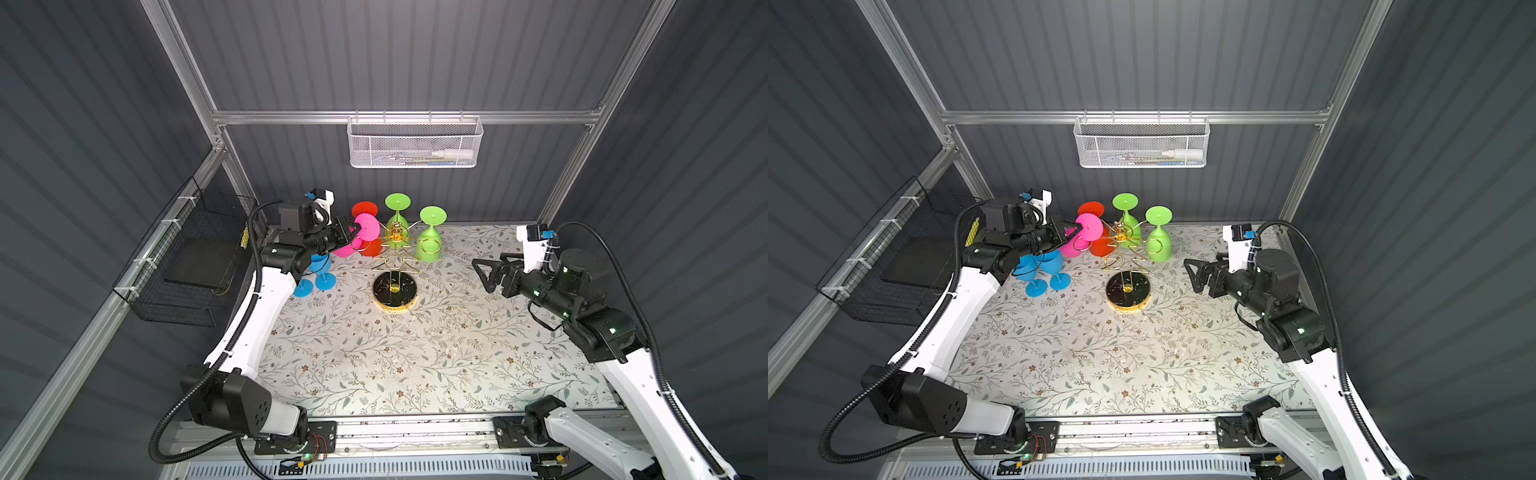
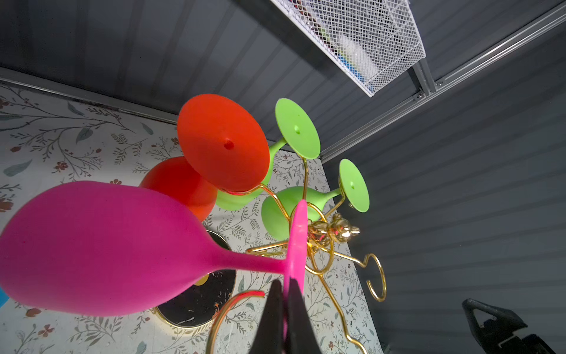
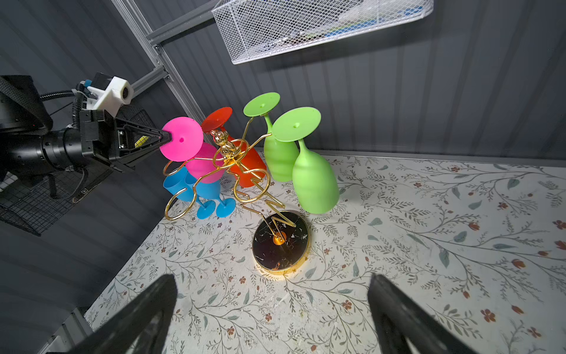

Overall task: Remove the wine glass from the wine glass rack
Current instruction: 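Lift the pink glass up and away from the rack with the left gripper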

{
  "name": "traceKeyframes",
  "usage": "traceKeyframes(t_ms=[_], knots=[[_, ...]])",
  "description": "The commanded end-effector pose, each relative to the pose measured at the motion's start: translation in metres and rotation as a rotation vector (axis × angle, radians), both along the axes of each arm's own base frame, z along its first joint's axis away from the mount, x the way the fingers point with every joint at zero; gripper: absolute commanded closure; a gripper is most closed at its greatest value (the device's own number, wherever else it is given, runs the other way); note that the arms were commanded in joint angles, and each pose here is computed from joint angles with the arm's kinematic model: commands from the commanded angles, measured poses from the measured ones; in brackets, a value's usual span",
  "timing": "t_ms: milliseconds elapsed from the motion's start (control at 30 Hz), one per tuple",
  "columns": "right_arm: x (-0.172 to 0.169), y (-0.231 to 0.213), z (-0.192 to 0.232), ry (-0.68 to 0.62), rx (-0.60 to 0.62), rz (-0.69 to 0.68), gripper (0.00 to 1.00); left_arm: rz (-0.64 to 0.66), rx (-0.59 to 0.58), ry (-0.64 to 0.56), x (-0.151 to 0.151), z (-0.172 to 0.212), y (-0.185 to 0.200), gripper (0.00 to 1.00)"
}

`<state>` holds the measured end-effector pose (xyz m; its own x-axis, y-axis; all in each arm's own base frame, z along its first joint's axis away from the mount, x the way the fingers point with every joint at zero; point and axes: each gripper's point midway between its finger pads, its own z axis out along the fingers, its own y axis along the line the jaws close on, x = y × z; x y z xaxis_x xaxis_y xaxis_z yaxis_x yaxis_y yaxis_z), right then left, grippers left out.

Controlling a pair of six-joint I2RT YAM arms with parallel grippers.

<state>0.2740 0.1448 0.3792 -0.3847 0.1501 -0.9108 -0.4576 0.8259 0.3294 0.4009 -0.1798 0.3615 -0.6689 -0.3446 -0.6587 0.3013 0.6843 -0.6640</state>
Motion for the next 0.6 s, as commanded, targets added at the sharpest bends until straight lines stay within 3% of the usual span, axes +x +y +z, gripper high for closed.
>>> traceKeyframes(t_ms=[0, 267, 567], knots=[[-0.002, -0.004, -0.001, -0.005, -0.005, -0.010, 0.01, 0.039, 0.009, -0.069, -0.007, 0.023, 0.015, 1.00], [-0.003, -0.005, 0.000, -0.007, -0.003, -0.014, 0.01, 0.097, 0.000, -0.098, -0.012, 0.035, 0.046, 1.00], [-0.002, -0.004, 0.001, -0.007, -0.008, -0.012, 0.01, 0.107, 0.010, -0.199, -0.038, 0.081, 0.059, 1.00]])
